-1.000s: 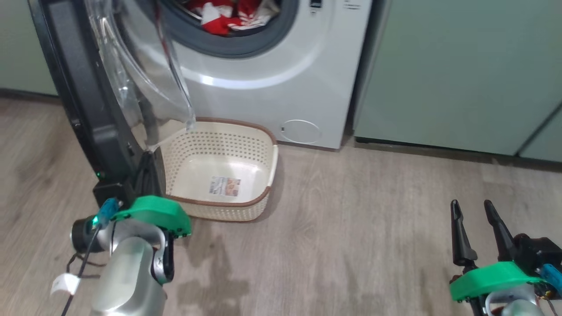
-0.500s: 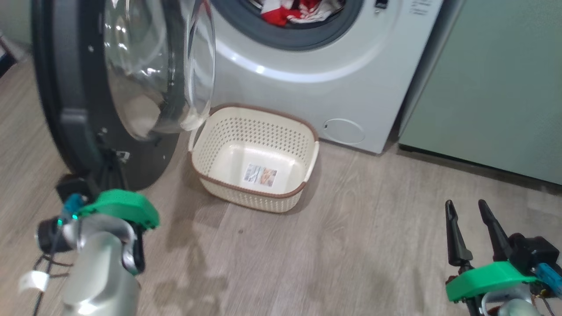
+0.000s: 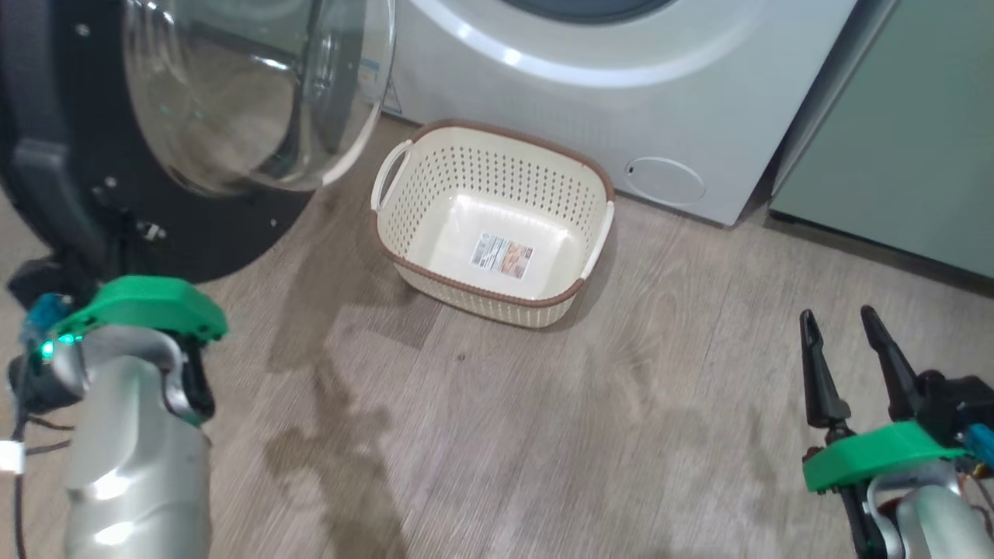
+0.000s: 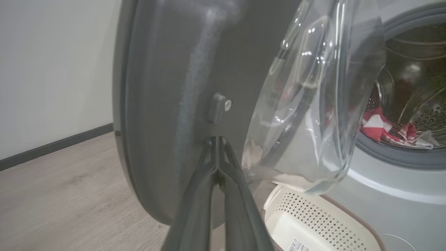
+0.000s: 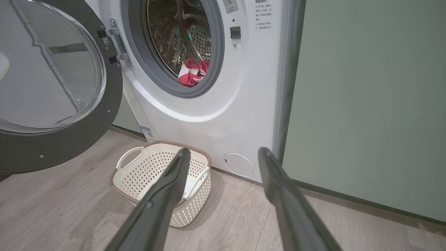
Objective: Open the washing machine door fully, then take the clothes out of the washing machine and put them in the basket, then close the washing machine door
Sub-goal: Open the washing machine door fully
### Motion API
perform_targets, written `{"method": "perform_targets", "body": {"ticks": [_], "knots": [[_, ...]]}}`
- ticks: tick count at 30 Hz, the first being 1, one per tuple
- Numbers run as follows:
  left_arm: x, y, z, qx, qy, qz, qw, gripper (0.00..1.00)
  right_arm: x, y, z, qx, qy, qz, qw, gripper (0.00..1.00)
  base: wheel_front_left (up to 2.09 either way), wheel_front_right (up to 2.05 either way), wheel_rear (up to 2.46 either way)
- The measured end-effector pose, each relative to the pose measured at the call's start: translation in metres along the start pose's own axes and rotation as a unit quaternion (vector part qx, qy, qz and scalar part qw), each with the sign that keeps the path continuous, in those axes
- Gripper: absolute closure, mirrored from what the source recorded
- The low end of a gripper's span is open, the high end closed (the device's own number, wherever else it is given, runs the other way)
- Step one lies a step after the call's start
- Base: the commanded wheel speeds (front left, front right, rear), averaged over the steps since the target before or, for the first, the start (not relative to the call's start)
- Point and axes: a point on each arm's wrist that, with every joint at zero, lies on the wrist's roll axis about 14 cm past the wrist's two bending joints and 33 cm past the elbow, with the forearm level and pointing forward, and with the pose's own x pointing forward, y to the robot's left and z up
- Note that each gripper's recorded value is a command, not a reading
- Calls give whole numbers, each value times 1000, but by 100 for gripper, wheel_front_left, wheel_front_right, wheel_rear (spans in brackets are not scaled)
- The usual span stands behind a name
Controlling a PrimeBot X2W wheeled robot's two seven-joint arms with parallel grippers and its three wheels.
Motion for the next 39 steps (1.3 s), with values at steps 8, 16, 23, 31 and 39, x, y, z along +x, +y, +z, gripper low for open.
{"method": "perform_targets", "body": {"ticks": [8,16,23,31,39], "knots": [[8,20,-1,-3,3,37,999,100,9,4,0,1,-3,10,1000,0,0,0,0],[8,0,17,-2,-28,-8,1000,100,-4,-4,13,-1,-16,-9,1000,0,0,0,0],[-18,-13,20,14,-52,-68,996,100,-28,-7,33,4,-43,-38,998,0,0,0,0],[-48,-68,-13,15,-14,-177,984,29,-65,-30,47,10,-66,-97,993,0,0,0,0],[-65,-131,-25,18,1,-270,963,0,-102,-54,59,11,-90,-154,984,0,0,0,0]]}}
